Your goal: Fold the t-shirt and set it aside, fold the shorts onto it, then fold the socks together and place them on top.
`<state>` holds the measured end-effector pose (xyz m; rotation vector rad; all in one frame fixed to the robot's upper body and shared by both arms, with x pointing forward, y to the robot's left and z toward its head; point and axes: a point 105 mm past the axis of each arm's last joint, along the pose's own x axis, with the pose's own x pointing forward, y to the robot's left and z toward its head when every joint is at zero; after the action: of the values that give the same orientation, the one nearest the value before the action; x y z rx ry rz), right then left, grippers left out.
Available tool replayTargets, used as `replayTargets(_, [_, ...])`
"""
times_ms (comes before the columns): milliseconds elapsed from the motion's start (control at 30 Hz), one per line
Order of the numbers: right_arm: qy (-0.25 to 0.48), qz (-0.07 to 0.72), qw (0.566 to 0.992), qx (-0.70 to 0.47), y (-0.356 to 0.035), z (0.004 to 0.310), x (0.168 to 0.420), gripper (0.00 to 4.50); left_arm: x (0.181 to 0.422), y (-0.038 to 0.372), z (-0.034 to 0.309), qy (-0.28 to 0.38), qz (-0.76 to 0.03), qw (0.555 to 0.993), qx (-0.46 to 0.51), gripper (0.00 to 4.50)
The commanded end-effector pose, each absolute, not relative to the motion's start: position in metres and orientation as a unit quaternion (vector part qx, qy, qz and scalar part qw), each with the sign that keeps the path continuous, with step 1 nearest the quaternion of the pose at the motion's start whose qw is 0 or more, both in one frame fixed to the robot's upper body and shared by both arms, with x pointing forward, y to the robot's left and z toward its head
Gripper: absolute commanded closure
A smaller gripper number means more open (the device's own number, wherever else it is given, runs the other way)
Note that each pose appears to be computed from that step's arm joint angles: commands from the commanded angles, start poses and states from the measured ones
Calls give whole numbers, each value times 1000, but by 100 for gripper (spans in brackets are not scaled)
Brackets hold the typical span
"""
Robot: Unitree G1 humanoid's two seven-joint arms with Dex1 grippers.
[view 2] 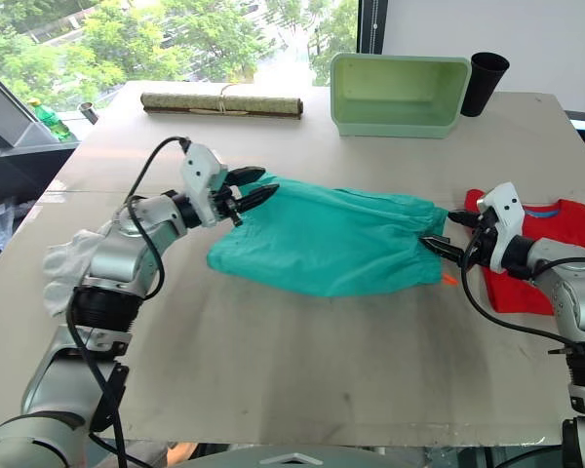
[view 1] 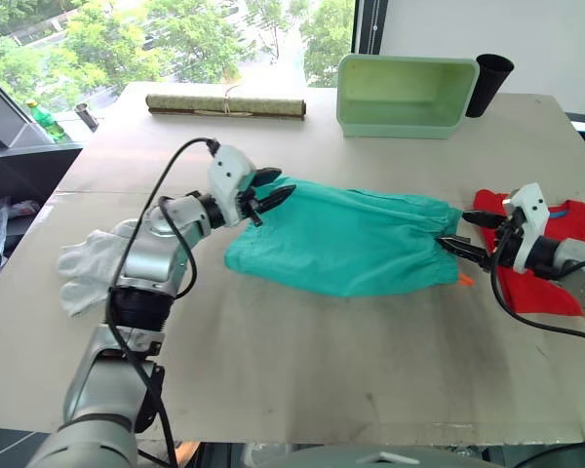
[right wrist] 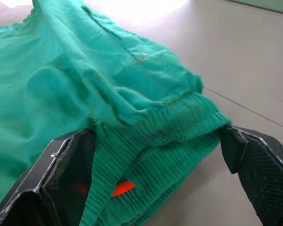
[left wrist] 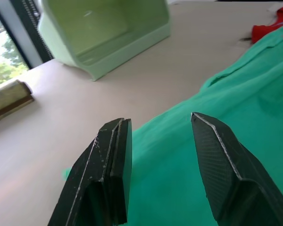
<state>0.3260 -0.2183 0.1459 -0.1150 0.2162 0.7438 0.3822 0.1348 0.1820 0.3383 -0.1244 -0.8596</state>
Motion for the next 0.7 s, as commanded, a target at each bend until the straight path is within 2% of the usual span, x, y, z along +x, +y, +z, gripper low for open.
replayTargets(33, [76, 360, 928, -57, -228, 170, 319, 8, 388, 127, 196, -93, -414, 887, 183, 230])
replayTargets(167, [75, 373, 925, 25, -239, 188, 289, 8, 387, 113, 202, -111, -430, 880, 170, 230])
replayTargets(467, [118, 359, 894, 239, -184, 149, 220, 8, 382, 74, 198, -118, -483, 855, 144, 230])
replayTargets(567, [146, 343, 883, 287, -167, 133, 209, 8, 378, 60, 192, -106, -514, 840, 137, 230])
replayTargets(700, [173, 268, 888, 331, -165, 111, 216, 8, 377, 55, 161, -49, -546, 819, 169, 230])
